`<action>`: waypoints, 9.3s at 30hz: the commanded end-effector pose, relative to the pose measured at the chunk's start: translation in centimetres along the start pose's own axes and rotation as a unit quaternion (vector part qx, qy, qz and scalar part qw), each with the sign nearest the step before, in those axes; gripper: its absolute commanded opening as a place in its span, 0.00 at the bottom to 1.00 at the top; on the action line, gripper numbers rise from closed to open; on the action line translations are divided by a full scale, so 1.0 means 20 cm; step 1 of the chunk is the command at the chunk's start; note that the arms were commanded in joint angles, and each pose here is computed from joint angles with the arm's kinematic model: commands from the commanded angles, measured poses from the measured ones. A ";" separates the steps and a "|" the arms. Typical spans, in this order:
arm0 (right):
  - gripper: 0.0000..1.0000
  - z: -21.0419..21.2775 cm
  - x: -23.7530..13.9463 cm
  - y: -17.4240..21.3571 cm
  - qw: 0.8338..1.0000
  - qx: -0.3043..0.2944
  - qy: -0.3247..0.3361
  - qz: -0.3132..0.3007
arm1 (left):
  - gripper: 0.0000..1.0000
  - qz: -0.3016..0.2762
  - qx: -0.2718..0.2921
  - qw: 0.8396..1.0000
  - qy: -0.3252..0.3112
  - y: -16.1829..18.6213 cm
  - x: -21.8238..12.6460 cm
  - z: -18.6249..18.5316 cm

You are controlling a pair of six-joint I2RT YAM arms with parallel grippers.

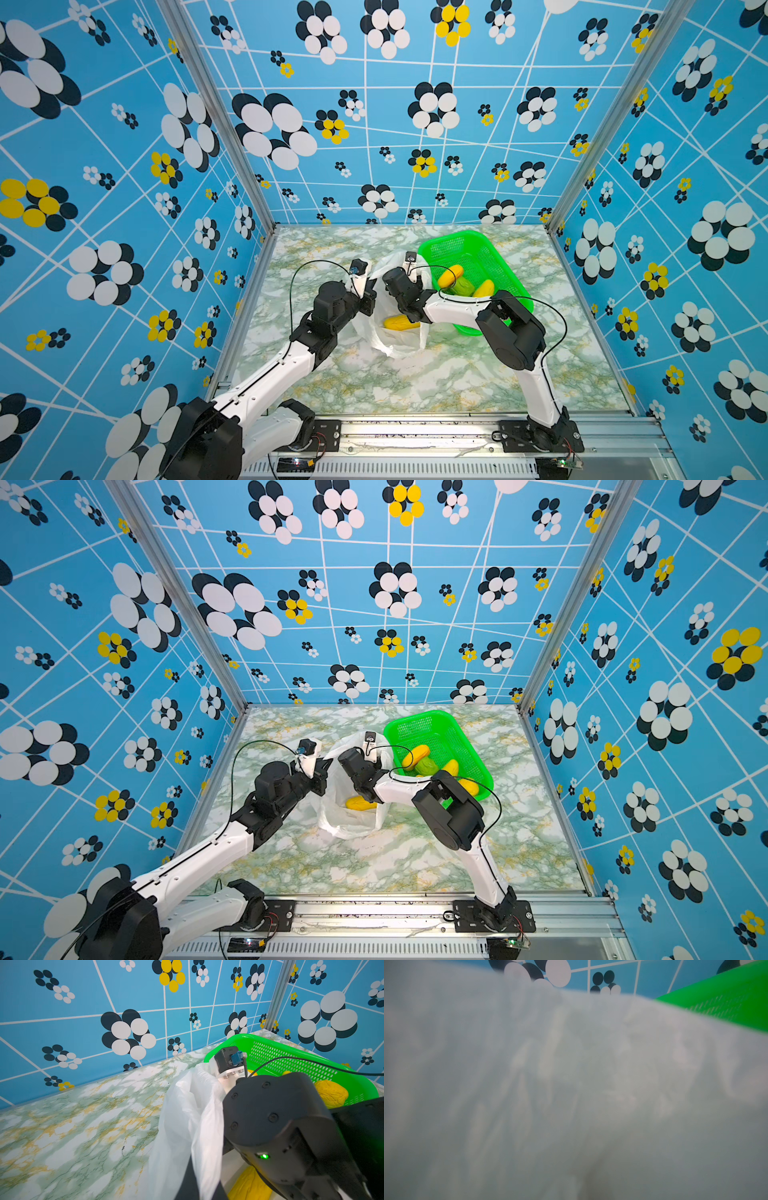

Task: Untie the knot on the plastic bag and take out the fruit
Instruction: 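Reach the right gripper down into the bag toward the red fruit, then grasp the red fruit inside the bag with the right gripper, then lift the red fruit out of the bag and carry it over the basket, then release the red fruit into the basket and return the right gripper to the bag, then reach the right gripper into the bag and grasp the yellow fruit, then carry the yellow fruit to the basket and release it with the right gripper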

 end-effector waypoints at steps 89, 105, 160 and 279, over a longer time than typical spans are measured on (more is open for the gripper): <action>0.76 0.00 0.15 0.18 0.994 -0.004 -0.053 0.101 | 0.00 0.051 -0.006 0.998 -0.038 0.00 0.04 0.02; 0.38 0.09 -0.23 -0.04 0.985 -0.017 -0.170 0.035 | 0.00 0.052 -0.003 0.998 -0.041 0.01 0.04 0.03; 0.64 -1.03 -0.07 -0.23 0.991 0.126 0.025 0.044 | 0.00 -0.102 0.161 0.981 0.035 0.07 -0.15 -0.27; 0.26 -0.28 -0.98 -0.13 0.942 -0.068 -0.309 -0.117 | 0.00 -0.026 0.082 0.995 -0.059 0.12 -0.08 0.07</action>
Point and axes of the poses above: each gripper's point midway between its finger pads, its own x axis out along the fingers, its own z axis along the line the jaws close on, y = z × x, the point moved 5 cm from there along -x, back along the fingers, and after that the axes turned 2 degrees about -x, right-handed, at the moved point
